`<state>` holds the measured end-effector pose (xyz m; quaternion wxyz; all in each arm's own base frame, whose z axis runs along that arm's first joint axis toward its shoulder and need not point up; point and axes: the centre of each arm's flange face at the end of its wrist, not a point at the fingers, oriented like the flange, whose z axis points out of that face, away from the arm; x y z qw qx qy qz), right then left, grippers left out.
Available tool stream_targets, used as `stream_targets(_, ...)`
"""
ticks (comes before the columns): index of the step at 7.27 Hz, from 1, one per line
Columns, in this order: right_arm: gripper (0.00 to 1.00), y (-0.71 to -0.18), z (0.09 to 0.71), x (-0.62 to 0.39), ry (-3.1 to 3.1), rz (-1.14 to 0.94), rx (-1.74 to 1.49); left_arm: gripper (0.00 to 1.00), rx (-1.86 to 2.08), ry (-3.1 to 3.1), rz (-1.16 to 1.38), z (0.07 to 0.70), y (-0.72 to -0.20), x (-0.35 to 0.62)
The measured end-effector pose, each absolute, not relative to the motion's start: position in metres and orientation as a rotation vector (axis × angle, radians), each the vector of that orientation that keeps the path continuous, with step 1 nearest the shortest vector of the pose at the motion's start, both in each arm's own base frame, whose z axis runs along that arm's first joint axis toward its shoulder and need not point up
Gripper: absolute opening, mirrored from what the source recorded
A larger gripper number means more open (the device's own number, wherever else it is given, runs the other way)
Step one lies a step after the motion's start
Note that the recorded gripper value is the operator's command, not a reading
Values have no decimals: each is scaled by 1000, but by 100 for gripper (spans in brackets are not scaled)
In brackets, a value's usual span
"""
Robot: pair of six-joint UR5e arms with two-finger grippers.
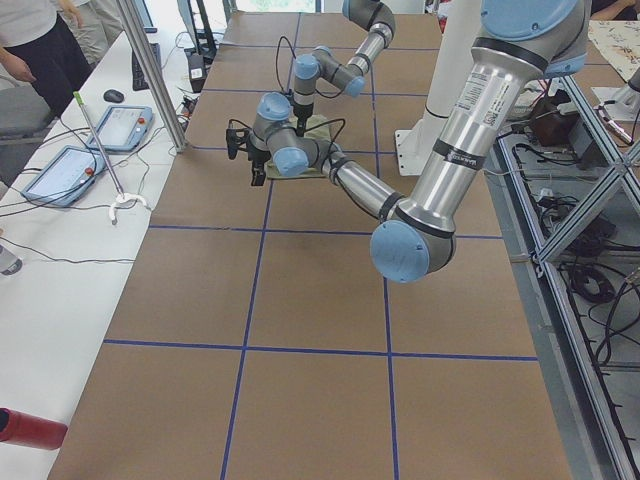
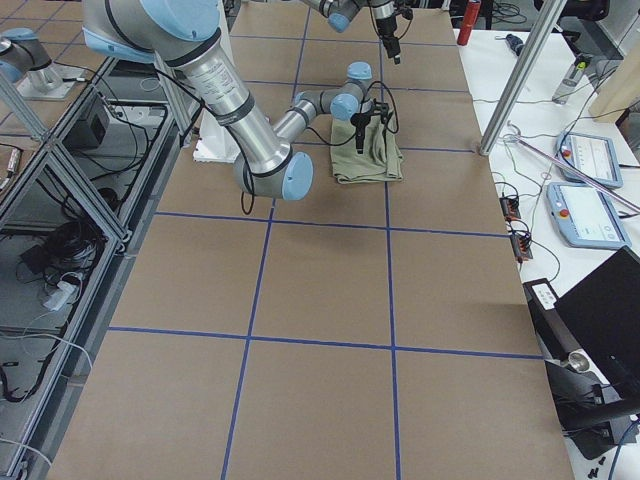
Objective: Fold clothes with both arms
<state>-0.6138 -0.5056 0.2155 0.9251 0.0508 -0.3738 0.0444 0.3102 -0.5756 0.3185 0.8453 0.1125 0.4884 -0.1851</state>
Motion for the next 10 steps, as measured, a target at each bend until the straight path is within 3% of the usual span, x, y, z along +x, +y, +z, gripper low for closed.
stream_targets(6,100,-609,207,-627,-750,77,192,100,244,1030,-408,320,-581,297)
stream_targets(10,100,-662,183,-573,-775,64,256,100,265,1025,-374,324,-587,277)
